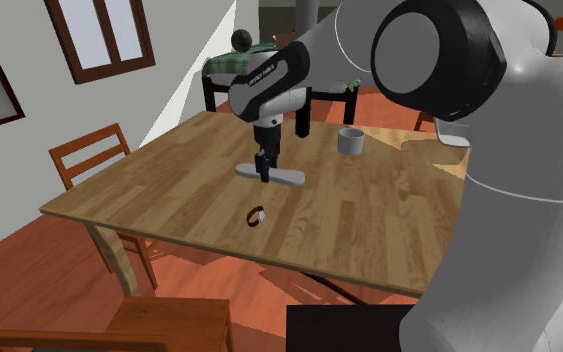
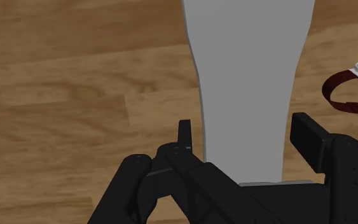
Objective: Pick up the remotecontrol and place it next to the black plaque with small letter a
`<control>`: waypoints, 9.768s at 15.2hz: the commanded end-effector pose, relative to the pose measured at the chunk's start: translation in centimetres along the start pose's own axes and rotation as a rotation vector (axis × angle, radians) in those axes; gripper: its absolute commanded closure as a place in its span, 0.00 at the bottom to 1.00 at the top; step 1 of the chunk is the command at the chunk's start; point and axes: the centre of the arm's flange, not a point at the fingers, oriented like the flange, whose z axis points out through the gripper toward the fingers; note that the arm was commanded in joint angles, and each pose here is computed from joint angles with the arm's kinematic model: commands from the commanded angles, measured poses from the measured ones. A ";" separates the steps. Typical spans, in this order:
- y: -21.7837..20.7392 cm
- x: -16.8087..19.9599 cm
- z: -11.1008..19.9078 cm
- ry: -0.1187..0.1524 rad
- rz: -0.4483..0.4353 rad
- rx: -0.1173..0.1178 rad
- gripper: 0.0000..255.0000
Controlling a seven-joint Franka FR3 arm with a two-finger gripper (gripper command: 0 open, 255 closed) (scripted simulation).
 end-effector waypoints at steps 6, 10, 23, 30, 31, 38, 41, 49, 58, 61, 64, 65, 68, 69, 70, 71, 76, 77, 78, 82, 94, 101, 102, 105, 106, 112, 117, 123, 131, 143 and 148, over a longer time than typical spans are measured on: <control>0.0 0.0 -3.7 0.000 0.000 0.000 1.00; 0.1 -0.1 -5.8 0.000 0.000 0.000 1.00; 0.2 -0.1 -12.6 0.000 0.000 0.000 1.00; 0.3 -0.2 -16.3 0.000 0.000 0.000 1.00; 0.3 -0.2 -16.9 0.000 0.000 0.000 1.00; 0.4 -0.2 -20.6 0.000 0.000 0.000 1.00; 0.4 -0.2 -22.1 0.000 0.000 0.000 1.00; 0.5 -0.3 -26.4 0.000 0.000 0.000 1.00; 0.2 -2.9 -30.0 0.000 0.000 0.000 1.00; -0.2 -6.9 -30.0 0.000 0.000 0.000 1.00; -0.7 -10.8 -30.0 0.000 0.000 0.000 1.00; -0.8 -12.1 -29.9 0.000 0.000 0.000 1.00; -1.3 -16.1 -29.9 0.000 0.000 0.000 1.00; -1.5 -17.4 -29.9 0.000 0.000 0.000 1.00; -1.6 -18.7 -29.9 0.000 0.000 0.000 1.00; -1.8 -20.0 -29.9 0.000 0.000 0.000 1.00; -2.5 -26.6 -29.9 0.000 0.000 0.000 1.00; -2.7 -27.9 -29.9 0.000 0.000 0.000 1.00; -2.9 -29.2 -29.9 0.000 0.000 0.000 1.00; -3.5 -34.4 -29.9 0.000 0.000 0.000 1.00; -5.3 -50.2 -29.8 0.000 0.000 0.000 1.00; -6.0 -55.6 -28.7 0.000 0.000 0.000 1.00; -6.0 -55.6 -28.2 0.000 0.000 0.000 1.00; -6.0 -55.6 -26.6 0.000 0.000 0.000 1.00; -6.0 -55.6 -26.1 0.000 0.000 0.000 1.00; -6.1 -55.5 -22.9 0.000 0.000 0.000 1.00; -6.2 -55.5 -20.3 0.000 0.000 0.000 1.00; -6.2 -55.5 -17.1 0.000 0.000 0.000 1.00; -6.3 -55.4 -12.9 0.000 0.000 0.000 1.00; -6.4 -55.4 -6.5 0.000 0.000 0.000 1.00; -6.5 -55.3 -3.9 0.000 0.000 0.000 1.00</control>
